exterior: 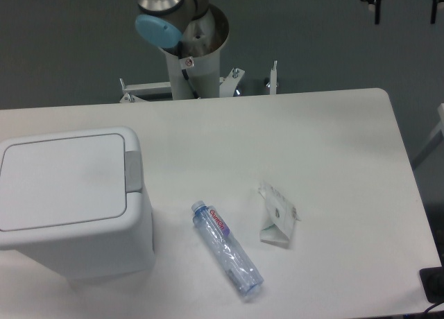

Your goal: Open the trash can

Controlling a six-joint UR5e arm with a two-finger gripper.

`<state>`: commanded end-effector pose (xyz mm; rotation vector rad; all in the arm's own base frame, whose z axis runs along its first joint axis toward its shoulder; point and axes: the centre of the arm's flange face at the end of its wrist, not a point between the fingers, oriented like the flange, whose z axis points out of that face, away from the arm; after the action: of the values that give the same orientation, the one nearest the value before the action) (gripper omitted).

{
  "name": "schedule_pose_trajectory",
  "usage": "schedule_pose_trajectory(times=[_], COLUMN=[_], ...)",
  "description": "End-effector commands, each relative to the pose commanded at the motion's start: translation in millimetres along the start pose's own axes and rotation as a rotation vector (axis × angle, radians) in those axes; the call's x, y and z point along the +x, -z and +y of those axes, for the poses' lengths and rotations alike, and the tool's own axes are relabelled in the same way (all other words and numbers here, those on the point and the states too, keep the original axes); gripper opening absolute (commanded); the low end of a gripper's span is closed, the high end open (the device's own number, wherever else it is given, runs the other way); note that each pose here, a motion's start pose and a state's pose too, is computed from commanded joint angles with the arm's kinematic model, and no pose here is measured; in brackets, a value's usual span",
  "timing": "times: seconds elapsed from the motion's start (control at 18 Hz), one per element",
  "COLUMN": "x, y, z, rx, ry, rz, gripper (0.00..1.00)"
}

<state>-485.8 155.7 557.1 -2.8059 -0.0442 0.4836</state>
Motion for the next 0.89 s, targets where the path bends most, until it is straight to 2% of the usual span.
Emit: schedule_pose_trajectory(times=[0.28,0.39,0.61,0.78,0.89], x=[3,9,40,81,102], y=[2,0,-10,-16,-20], z=[-4,-18,-86,-146,-185], rx=[-0.003,0.012,0.061,0.088,0.101], ry=[0.018,0.123,0.239,0.412,0.56], rz=[-0.008,-0.016,0.016,0.089,0.14], gripper=[1.0,1.0,1.0,1.0,1.0])
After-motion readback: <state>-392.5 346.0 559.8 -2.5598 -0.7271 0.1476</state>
